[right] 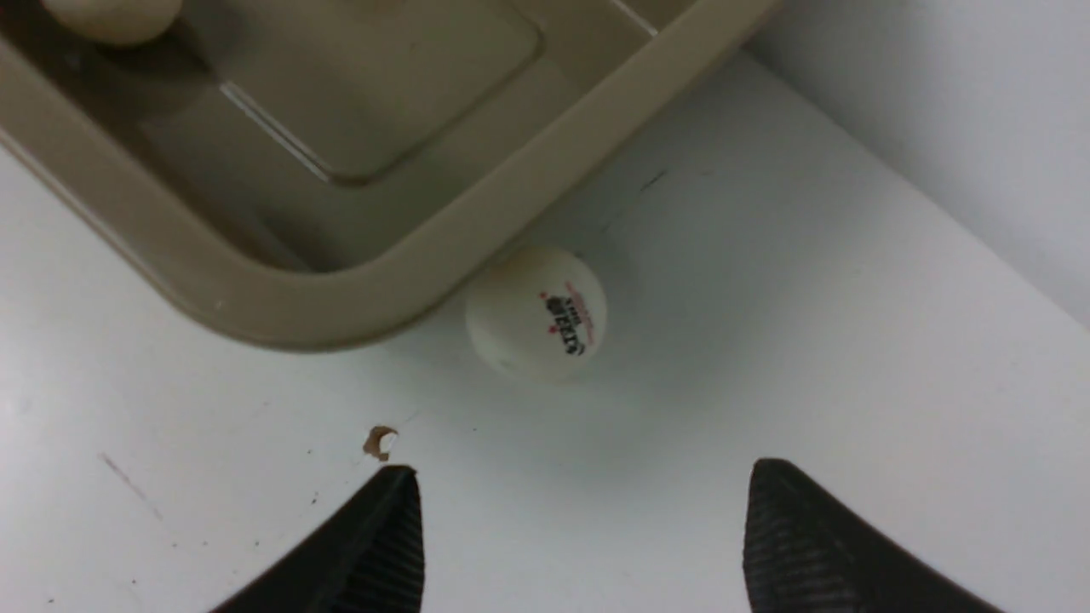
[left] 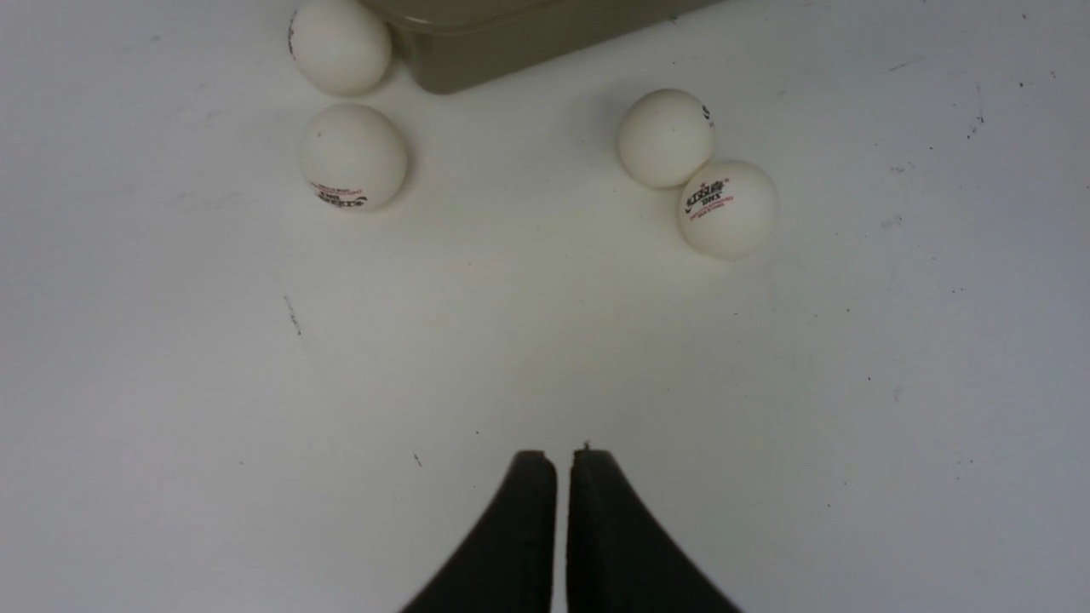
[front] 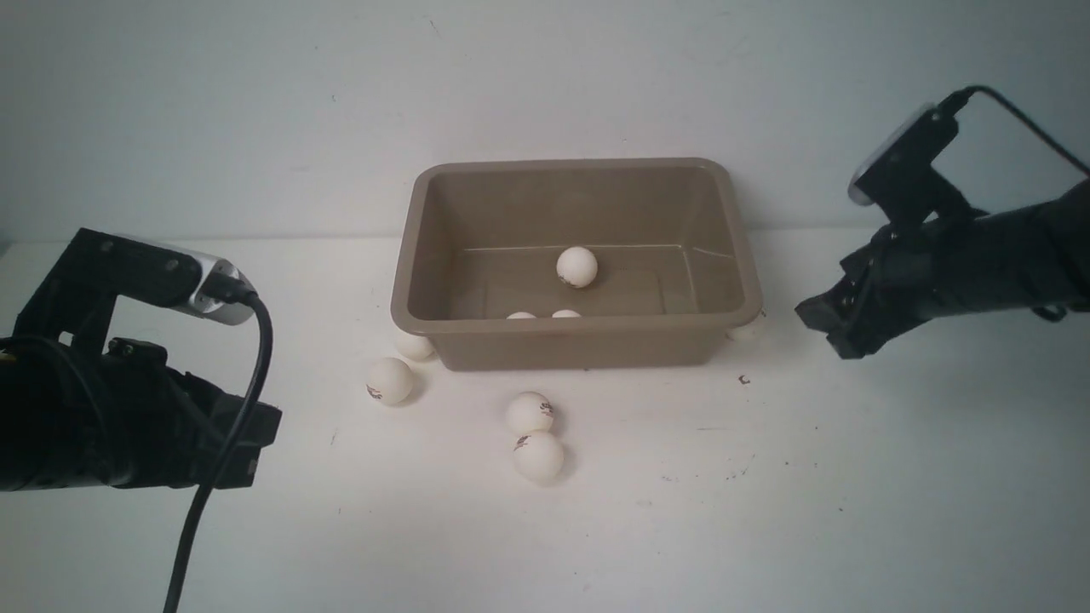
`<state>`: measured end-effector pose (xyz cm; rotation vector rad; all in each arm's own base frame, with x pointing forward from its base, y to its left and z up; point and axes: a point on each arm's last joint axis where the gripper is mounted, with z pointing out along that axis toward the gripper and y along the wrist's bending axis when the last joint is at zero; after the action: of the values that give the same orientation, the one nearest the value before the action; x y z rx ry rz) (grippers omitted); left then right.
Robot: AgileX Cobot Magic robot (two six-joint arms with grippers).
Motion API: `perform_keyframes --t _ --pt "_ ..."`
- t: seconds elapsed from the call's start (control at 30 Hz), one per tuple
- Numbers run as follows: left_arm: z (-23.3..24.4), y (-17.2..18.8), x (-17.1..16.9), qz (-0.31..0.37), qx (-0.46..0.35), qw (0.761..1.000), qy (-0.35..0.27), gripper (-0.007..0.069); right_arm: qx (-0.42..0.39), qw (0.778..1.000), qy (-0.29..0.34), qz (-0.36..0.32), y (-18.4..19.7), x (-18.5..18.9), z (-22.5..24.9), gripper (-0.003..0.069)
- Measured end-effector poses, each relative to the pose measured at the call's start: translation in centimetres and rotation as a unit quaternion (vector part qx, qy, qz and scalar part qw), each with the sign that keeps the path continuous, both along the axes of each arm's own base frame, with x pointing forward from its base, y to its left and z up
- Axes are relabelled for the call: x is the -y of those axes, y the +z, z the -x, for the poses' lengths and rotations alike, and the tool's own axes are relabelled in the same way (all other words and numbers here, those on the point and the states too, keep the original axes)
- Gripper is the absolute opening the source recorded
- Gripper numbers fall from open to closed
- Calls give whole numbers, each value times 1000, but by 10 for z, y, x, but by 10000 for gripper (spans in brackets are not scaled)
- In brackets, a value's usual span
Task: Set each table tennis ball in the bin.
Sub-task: Use the right arm to clamp the table tennis ball closest to it
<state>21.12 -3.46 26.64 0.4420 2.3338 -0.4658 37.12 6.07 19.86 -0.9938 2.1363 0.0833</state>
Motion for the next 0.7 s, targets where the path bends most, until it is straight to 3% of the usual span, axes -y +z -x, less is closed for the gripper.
perform_keyframes --t 0.27,0.7 --pt "0 0 0 0 0 1000 -1 9 -25 998 53 9 -38 -6 -6 462" --pt "0 0 0 -2 2 1000 -3 9 9 998 61 -1 -44 -8 -16 462"
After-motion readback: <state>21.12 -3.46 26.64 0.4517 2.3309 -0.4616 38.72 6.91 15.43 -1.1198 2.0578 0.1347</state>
